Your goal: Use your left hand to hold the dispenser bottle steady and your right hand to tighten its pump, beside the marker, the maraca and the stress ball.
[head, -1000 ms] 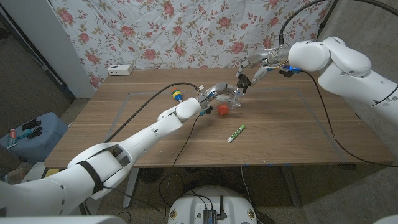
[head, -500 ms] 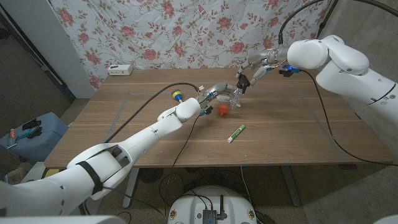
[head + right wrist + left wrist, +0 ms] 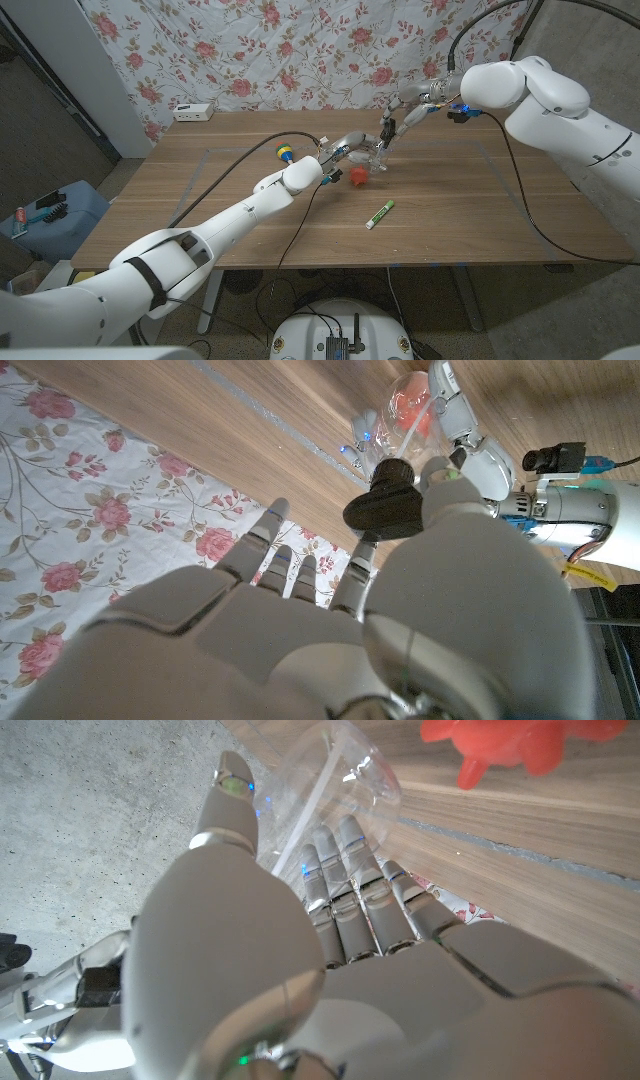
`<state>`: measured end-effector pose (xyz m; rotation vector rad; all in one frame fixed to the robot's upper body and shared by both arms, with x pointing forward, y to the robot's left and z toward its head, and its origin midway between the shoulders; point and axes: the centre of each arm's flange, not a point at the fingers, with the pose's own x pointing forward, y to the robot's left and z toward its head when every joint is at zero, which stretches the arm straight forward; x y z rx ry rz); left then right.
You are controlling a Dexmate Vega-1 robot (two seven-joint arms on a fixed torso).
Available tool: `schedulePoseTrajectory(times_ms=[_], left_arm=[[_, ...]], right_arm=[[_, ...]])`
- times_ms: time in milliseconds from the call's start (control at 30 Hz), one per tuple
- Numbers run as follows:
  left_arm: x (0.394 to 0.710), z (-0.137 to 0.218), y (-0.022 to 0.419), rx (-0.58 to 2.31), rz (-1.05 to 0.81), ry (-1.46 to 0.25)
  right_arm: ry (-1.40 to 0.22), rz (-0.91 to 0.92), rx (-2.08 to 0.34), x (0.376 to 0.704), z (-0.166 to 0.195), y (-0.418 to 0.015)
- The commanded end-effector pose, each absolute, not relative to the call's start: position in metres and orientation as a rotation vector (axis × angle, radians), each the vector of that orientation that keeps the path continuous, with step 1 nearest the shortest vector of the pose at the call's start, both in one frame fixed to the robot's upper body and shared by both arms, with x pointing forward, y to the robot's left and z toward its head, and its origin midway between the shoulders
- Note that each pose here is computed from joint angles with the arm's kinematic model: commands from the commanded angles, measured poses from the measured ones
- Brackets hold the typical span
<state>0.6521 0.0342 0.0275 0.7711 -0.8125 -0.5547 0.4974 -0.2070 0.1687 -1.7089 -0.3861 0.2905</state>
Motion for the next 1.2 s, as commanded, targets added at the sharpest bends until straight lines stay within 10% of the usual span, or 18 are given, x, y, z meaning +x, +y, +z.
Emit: schedulePoseTrajectory(times_ms=[33,1200], left_arm=[[0.6521,0.0283,0.0329,0.773,-0.562,-0.816],[0.6572,0.0278,0.0320,0.766,-0.565,-0.815]], right_arm=[[-0.381,0.279,-1.665,0.4956,0.1687,-0.2044],[-0.397,0.142,-1.591,0.4907,0.1611,-0.2062]])
